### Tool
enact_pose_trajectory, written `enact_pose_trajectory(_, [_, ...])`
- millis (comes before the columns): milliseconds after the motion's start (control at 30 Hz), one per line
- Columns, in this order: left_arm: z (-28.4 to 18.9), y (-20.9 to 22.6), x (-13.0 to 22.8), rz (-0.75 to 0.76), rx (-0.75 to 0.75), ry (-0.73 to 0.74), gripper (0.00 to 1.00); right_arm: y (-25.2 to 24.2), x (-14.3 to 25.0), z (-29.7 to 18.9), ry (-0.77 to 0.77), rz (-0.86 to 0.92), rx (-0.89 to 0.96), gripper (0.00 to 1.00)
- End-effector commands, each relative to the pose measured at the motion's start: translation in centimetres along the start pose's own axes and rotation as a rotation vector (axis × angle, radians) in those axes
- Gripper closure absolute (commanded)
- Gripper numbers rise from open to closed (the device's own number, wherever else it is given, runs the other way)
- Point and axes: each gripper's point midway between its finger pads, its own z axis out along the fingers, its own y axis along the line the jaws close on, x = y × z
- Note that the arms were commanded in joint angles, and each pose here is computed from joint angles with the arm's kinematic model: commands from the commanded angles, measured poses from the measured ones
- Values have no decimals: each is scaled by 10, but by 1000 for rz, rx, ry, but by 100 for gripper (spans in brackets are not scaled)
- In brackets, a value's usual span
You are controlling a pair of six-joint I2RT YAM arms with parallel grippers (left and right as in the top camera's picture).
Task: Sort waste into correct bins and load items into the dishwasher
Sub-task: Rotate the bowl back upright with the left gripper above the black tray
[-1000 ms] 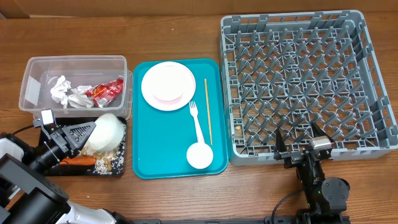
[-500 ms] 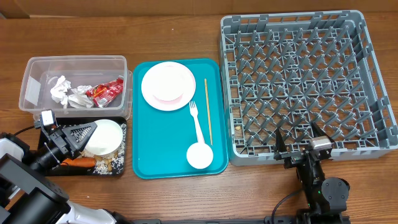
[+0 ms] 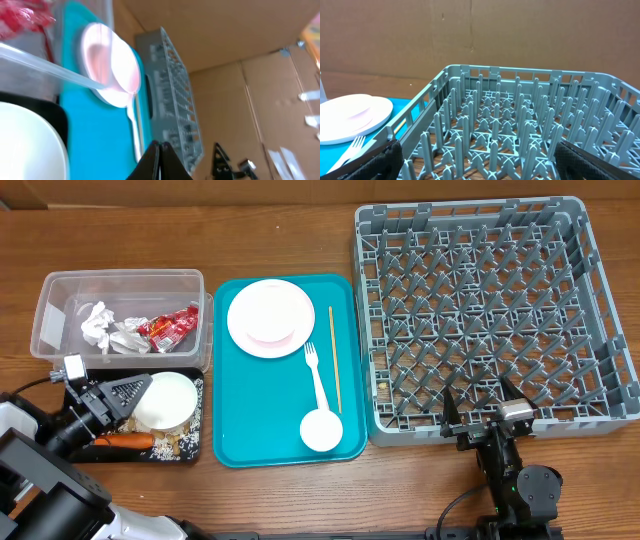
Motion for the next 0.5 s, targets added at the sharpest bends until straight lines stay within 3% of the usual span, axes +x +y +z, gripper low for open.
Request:
enact_pose_trajectory(0, [1, 9, -6, -114, -57, 19, 96, 1, 2, 0, -2, -4, -4, 0])
enact_pose_trajectory(267, [1, 32, -3, -212, -210, 84, 96, 1, 2, 0, -2, -4, -4, 0])
enact_pose_trajectory(467, [-8, -3, -22, -137, -328, 56, 96, 1, 2, 0, -2, -4, -4, 0])
